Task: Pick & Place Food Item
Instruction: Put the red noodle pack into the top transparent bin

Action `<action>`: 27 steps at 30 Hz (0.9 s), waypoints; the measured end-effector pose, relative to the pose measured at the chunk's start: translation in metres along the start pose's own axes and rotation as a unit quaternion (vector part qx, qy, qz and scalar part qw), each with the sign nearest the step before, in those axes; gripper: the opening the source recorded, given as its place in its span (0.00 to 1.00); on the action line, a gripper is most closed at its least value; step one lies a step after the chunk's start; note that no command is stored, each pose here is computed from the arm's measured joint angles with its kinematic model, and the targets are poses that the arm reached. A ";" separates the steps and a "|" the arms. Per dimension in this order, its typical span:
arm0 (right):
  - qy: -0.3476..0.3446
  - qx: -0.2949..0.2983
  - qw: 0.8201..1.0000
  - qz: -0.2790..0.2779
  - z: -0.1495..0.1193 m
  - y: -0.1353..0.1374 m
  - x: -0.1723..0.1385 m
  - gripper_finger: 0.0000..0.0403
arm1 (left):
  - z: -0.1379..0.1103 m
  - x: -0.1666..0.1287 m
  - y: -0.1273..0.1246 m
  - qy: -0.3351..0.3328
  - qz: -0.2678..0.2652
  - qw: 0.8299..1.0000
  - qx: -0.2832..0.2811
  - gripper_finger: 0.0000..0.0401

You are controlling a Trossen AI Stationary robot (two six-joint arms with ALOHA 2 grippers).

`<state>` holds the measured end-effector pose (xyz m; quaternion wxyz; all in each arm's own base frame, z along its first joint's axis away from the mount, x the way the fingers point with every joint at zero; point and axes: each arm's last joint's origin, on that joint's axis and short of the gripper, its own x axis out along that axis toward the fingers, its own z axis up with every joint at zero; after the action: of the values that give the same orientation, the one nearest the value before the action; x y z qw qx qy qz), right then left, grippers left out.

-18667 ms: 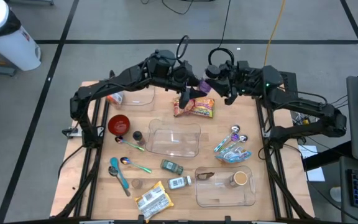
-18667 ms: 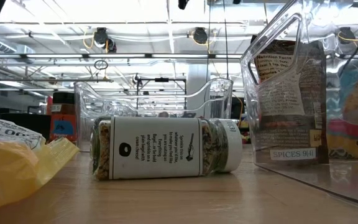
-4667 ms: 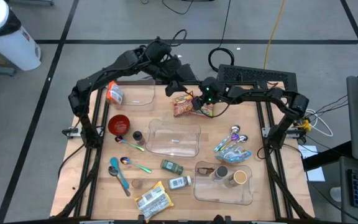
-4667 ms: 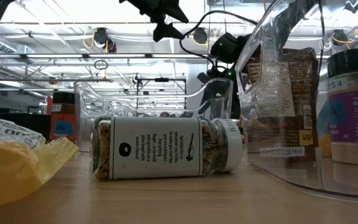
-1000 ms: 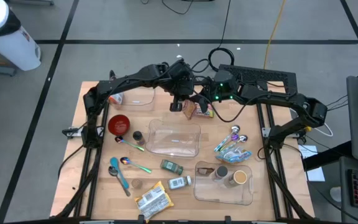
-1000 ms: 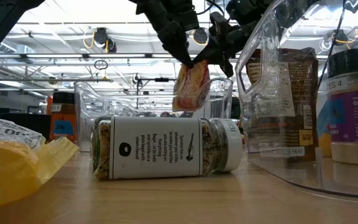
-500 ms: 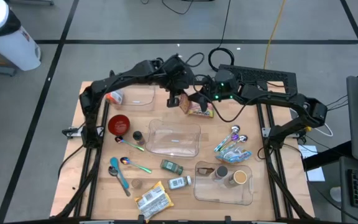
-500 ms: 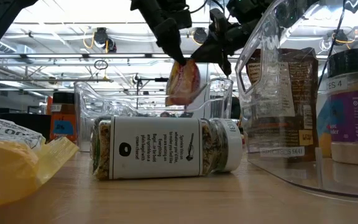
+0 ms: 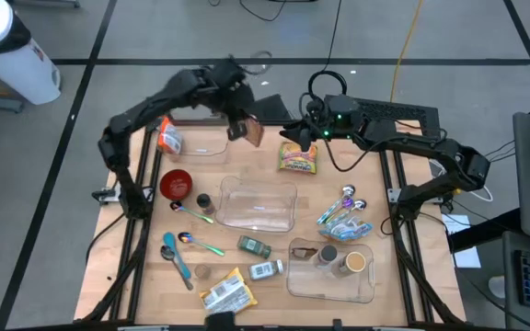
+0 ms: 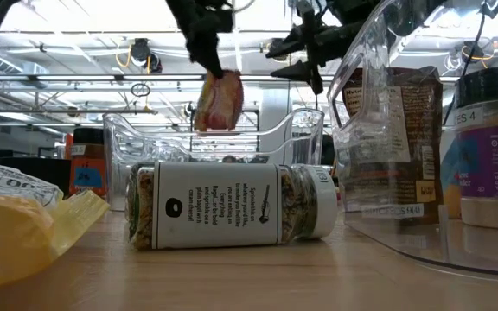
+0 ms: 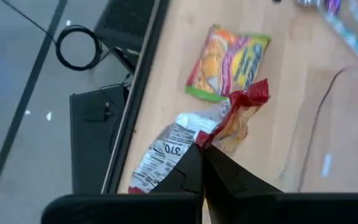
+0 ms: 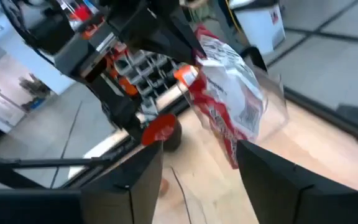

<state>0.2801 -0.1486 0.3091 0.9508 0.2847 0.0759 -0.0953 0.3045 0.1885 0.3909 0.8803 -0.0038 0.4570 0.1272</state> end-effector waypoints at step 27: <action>-0.002 -0.001 1.000 -0.005 0.001 -0.003 0.000 0.51 | -0.072 -0.072 0.055 0.043 0.176 0.942 -0.283 0.00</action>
<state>0.2792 -0.1511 0.3084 0.9508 0.2833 0.0753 -0.1006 0.1946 0.2167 0.4132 0.7862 -0.1772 0.4329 0.4039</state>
